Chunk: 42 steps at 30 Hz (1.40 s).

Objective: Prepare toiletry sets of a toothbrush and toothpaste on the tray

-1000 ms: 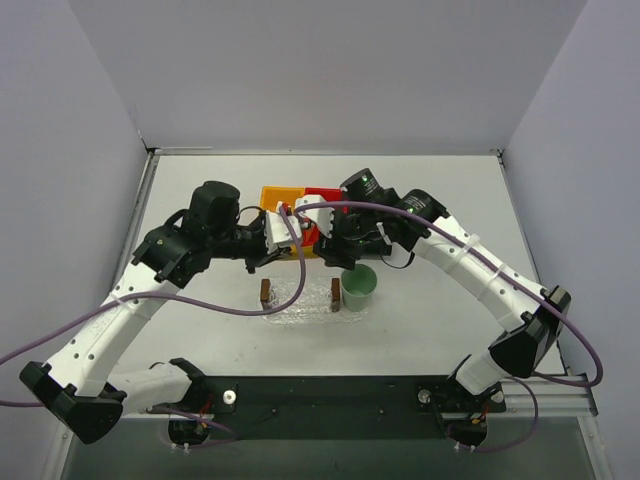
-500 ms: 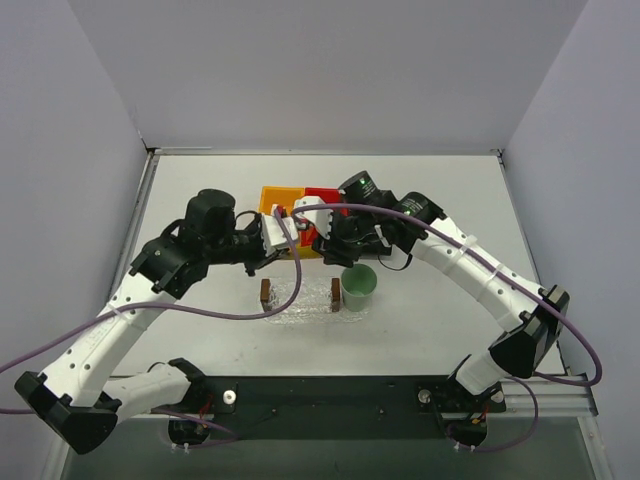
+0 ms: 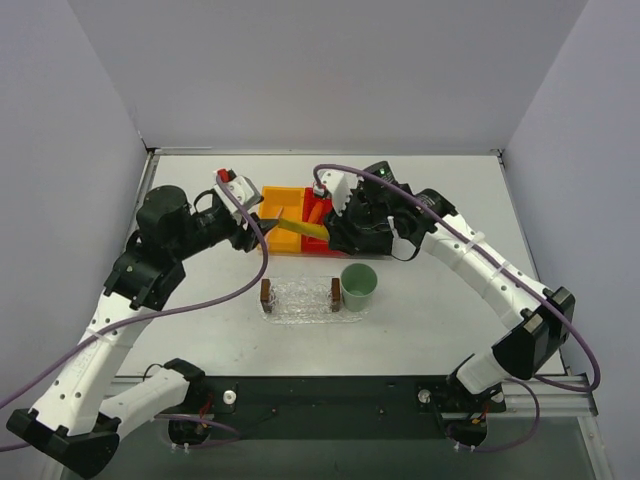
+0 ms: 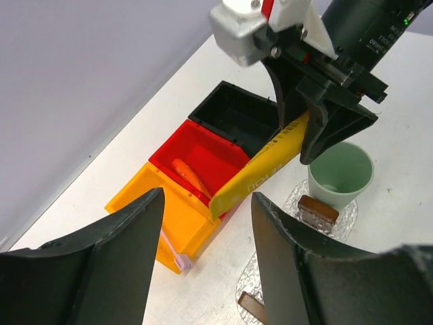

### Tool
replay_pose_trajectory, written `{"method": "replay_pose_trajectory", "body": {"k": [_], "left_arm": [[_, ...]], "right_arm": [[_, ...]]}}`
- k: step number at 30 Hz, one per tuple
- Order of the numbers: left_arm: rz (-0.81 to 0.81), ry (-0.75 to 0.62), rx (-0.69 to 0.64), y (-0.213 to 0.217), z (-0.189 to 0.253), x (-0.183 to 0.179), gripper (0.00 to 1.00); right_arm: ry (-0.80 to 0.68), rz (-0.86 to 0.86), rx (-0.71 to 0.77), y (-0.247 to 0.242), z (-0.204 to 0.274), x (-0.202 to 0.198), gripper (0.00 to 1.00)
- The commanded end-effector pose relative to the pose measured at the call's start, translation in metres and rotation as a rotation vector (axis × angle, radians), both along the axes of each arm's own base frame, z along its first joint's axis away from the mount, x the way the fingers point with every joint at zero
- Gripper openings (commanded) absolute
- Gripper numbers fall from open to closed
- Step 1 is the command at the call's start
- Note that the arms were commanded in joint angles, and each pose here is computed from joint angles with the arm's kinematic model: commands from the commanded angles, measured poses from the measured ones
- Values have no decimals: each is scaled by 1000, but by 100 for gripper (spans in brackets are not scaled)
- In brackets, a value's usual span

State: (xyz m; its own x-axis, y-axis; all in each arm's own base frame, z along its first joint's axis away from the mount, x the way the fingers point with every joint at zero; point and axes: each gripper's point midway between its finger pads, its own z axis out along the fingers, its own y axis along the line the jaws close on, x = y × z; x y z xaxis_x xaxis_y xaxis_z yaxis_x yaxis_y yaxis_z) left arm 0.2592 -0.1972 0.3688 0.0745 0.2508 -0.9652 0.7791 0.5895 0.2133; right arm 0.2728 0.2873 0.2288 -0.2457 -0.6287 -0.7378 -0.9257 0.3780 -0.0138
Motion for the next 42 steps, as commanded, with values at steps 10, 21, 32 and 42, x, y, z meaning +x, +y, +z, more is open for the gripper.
{"method": "replay_pose_trajectory", "body": {"k": [10, 21, 32, 42], "left_arm": [[45, 103, -336, -16, 43, 35, 66], [-206, 180, -494, -38, 51, 13, 68], [-417, 206, -572, -46, 61, -21, 68], [-449, 201, -561, -43, 67, -30, 66]], "right_arm": [[62, -55, 508, 11, 127, -4, 2], [110, 20, 590, 16, 149, -26, 2], [153, 101, 629, 20, 149, -41, 3], [165, 136, 609, 21, 135, -45, 3]]}}
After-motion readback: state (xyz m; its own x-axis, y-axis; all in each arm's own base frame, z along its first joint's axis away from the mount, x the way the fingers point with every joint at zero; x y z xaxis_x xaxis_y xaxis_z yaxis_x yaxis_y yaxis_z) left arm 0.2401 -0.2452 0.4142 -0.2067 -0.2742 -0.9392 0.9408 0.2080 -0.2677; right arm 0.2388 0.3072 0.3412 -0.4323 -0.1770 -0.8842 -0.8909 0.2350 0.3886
